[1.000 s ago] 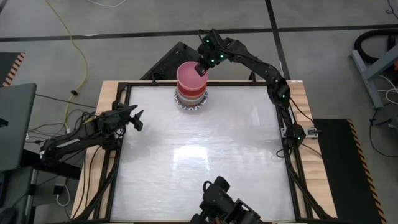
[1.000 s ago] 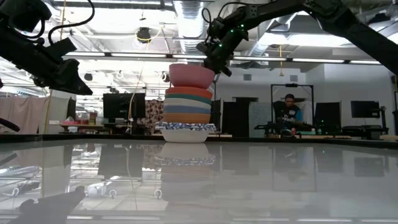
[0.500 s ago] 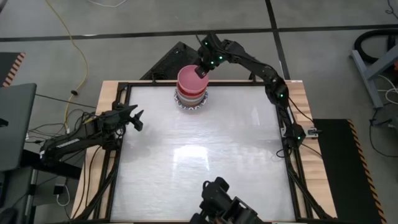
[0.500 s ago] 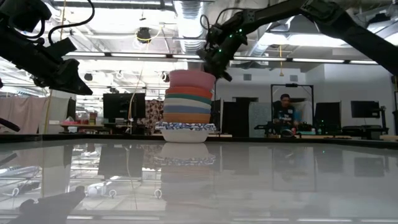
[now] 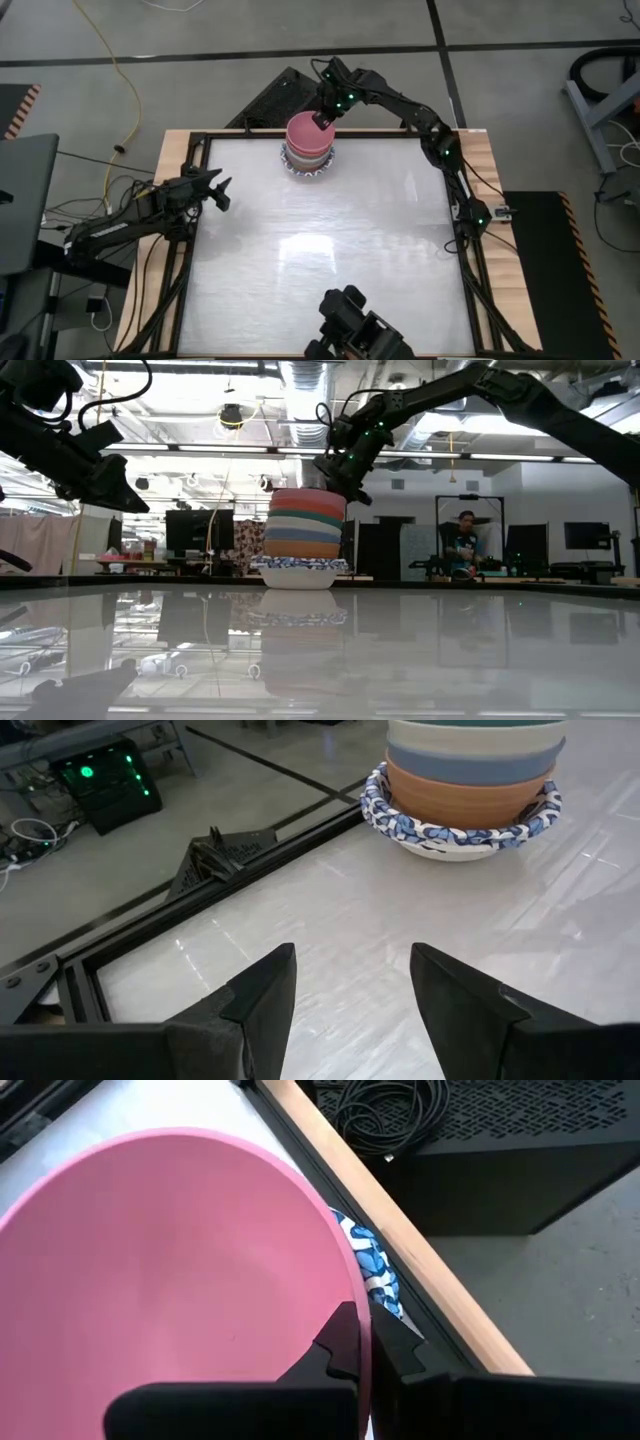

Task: Nest bowls inside each other
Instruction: Stack the pink bowl onto the stack of bowls

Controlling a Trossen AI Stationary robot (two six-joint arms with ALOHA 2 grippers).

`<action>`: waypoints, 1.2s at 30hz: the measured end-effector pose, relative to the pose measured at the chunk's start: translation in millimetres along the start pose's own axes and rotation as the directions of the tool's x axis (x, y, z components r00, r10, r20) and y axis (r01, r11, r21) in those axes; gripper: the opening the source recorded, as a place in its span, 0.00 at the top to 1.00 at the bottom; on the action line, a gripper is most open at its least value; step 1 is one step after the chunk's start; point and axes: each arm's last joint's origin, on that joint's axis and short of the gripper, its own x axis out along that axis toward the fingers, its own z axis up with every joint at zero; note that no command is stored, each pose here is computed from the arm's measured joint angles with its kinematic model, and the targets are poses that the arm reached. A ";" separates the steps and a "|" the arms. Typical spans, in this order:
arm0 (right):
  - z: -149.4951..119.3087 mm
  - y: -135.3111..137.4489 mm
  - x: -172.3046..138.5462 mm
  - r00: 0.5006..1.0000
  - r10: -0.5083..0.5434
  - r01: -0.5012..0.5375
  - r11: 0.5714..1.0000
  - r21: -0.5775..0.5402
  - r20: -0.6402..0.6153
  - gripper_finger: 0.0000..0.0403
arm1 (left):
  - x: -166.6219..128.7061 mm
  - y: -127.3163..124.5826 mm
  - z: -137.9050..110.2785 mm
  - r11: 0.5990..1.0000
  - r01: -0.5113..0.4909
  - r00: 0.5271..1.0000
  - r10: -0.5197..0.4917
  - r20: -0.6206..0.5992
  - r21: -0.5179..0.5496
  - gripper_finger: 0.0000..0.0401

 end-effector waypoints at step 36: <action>1.4 13.9 5.4 1.000 0.018 -0.019 1.000 0.012 0.018 0.85 | 0.0 0.0 0.0 1.000 0.001 1.000 -0.001 0.000 0.000 0.53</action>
